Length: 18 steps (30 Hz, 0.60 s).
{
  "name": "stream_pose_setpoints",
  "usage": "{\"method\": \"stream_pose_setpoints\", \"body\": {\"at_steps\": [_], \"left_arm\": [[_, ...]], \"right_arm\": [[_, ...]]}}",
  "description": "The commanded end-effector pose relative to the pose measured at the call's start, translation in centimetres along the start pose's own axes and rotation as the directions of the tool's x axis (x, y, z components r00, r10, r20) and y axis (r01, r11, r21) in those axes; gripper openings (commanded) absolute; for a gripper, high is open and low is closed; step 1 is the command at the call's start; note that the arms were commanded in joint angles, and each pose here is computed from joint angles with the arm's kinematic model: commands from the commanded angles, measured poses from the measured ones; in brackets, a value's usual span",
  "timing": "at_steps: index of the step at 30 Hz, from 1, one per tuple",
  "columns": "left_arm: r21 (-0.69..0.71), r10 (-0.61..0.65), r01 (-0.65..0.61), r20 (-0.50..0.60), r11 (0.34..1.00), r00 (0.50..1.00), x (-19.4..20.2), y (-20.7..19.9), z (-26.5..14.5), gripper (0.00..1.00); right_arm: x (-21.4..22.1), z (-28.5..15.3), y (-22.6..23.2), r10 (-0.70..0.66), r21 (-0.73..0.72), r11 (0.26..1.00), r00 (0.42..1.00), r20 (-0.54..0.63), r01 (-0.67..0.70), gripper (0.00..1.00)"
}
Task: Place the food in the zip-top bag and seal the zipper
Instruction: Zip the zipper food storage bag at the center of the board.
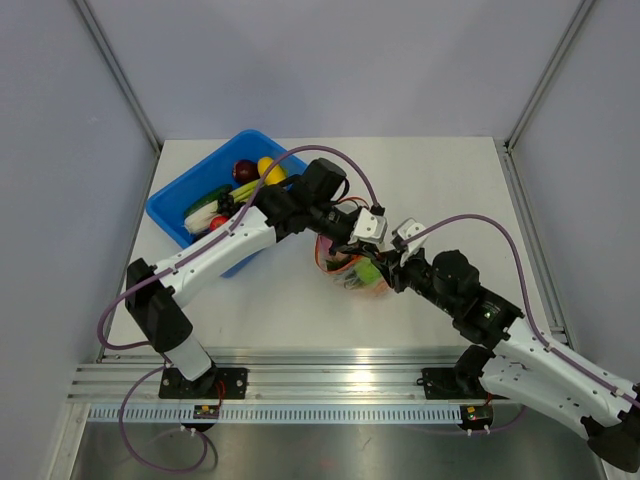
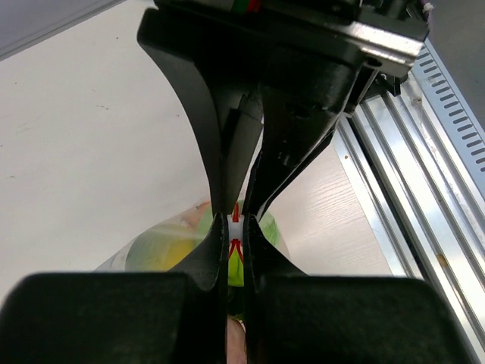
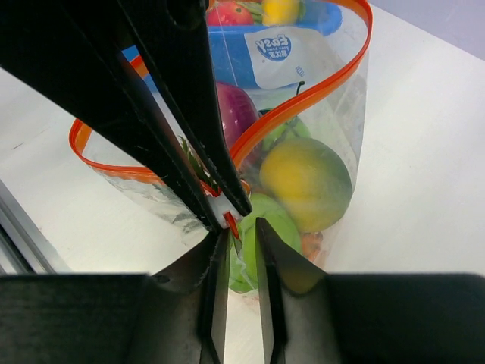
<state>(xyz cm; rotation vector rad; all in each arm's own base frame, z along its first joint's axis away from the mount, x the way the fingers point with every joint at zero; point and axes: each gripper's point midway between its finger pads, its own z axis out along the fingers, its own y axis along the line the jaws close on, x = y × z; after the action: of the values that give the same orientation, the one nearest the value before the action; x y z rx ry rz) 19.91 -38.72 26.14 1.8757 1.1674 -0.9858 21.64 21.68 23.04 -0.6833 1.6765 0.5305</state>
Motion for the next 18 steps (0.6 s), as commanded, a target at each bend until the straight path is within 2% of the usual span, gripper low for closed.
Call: {"method": "stream_pose_setpoints", "body": {"at_steps": [1, 7, 10, 11, 12, 14, 18], "left_arm": [[0.012, 0.034, -0.035, 0.059, 0.999, 0.998, -1.9, -0.1, -0.6, 0.0], [0.017, 0.03, -0.032, 0.082, 0.999, 0.996, -2.4, -0.1, -0.6, 0.0], [0.015, 0.032, -0.033, 0.082, 0.999, 0.996, -2.5, 0.0, -0.6, 0.0], [0.014, 0.031, -0.032, 0.079, 0.999, 0.996, -2.4, 0.0, -0.6, 0.0], [0.01, 0.029, -0.03, 0.074, 0.999, 0.997, -2.3, 0.0, -0.6, 0.0], [0.009, 0.024, -0.025, 0.063, 1.0, 0.998, -1.9, 0.1, -0.6, 0.0], [0.012, 0.01, -0.011, 0.046, 1.0, 0.999, -1.2, -0.1, -0.7, 0.0]], "right_arm": [[-3.6, -0.4, -0.2, -0.018, 0.014, 1.0, 0.996, 0.089, 0.017, 0.28], [-3.4, 0.6, 0.6, -0.01, -0.029, 1.0, 0.998, 0.07, 0.012, 0.3], [-3.9, 1.1, 0.9, -0.006, -0.044, 0.999, 0.997, 0.082, 0.01, 0.2], [-4.1, 1.1, 0.9, -0.004, -0.044, 0.999, 0.996, 0.091, 0.008, 0.08], [-4.2, 1.2, 0.9, -0.002, -0.038, 0.999, 0.995, 0.095, 0.006, 0.01], [-4.3, 1.0, 0.1, 0.01, 0.005, 1.0, 0.994, 0.109, -0.01, 0.0], [-5.6, -0.6, -2.0, 0.038, 0.117, 0.991, 0.975, 0.221, -0.065, 0.0]]}}
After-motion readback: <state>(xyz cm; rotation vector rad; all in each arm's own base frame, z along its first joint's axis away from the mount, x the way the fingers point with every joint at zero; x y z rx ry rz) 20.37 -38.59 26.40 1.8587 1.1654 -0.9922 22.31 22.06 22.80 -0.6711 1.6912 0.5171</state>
